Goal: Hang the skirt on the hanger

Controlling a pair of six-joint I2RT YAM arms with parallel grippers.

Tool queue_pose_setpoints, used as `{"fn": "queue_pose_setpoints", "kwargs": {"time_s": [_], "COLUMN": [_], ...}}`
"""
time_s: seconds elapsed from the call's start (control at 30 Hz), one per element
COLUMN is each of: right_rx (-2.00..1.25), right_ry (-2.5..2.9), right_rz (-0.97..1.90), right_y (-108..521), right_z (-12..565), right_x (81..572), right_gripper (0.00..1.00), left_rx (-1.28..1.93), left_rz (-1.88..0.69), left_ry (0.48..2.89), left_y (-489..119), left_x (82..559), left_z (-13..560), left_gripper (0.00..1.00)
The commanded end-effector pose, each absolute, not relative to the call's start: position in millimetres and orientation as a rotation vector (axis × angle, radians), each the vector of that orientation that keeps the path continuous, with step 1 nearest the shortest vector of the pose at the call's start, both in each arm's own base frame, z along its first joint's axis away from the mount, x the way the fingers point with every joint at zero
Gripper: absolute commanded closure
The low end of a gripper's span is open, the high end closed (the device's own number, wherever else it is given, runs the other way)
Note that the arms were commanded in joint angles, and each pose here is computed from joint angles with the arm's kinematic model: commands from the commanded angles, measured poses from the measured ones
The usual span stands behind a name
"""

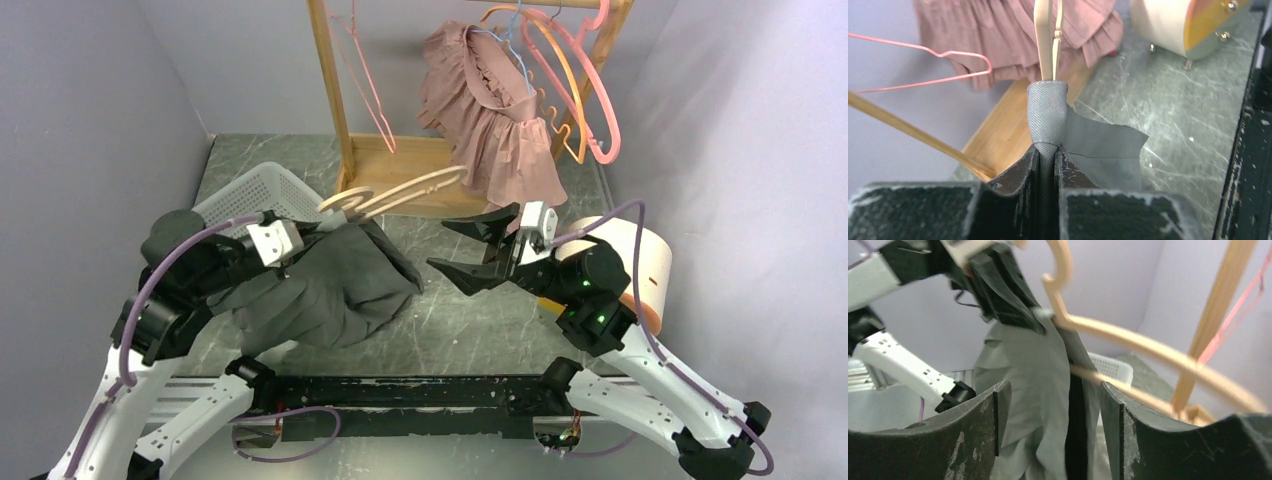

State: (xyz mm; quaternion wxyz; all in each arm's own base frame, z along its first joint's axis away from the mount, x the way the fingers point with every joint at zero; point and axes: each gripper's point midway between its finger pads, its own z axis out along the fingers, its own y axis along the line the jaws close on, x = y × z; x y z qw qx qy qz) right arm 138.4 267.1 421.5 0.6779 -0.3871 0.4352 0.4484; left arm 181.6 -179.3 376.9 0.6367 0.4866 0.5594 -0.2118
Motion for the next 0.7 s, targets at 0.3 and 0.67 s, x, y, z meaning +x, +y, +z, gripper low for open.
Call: {"fn": "queue_pose_setpoints", "kwargs": {"time_s": [0.3,0.67], "right_rx": [-0.158,-0.088], "right_ry": [1.68,1.895], "right_rz": [1.096,1.112], "right_y": [251.4,281.5], "right_z": [284.8,219.4], "right_x": [202.3,218.4], "right_gripper": [0.33,0.37], "left_rx": [1.016,1.012], "left_rz": [-0.42,-0.461], "left_ry": [1.049,1.023], "left_y": [-168.7,-171.5], "left_x": [163.0,155.6], "left_z": [444.8,450.4], "left_gripper": [0.93,0.93]}}
